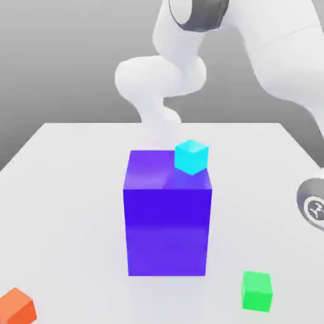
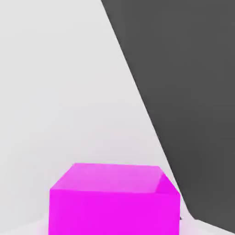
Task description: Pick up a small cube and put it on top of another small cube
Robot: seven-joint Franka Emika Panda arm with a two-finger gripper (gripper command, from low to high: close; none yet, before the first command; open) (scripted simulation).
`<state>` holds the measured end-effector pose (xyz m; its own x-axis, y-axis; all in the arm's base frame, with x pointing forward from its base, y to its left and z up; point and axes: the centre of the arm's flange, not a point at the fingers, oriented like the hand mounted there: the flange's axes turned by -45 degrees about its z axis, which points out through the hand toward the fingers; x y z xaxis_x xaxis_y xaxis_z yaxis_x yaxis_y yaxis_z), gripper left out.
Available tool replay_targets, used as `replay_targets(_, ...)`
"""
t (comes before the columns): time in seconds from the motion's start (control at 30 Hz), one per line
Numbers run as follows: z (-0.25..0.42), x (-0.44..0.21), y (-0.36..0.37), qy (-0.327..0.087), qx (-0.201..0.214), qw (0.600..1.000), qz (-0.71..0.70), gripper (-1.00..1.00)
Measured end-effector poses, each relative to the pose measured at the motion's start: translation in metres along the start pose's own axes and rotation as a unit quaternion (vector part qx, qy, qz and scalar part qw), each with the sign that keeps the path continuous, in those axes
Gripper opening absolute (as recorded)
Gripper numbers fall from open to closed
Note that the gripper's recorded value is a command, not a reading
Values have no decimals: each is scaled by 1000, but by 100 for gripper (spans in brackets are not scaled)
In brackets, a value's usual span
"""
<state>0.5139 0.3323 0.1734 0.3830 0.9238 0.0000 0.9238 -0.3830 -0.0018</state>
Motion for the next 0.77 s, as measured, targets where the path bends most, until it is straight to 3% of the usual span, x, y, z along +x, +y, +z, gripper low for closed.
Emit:
replay_targets(0.47,-68,-155,-9,-1,-1,994,105,-100)
replay_targets(0.63,-15,-165,-11,0,-1,994,114,-100)
replay_targets(0.67,-8,-166,-11,0,-1,994,114,100)
replay_targets(0.77,-8,-166,-11,0,-1,994,114,100)
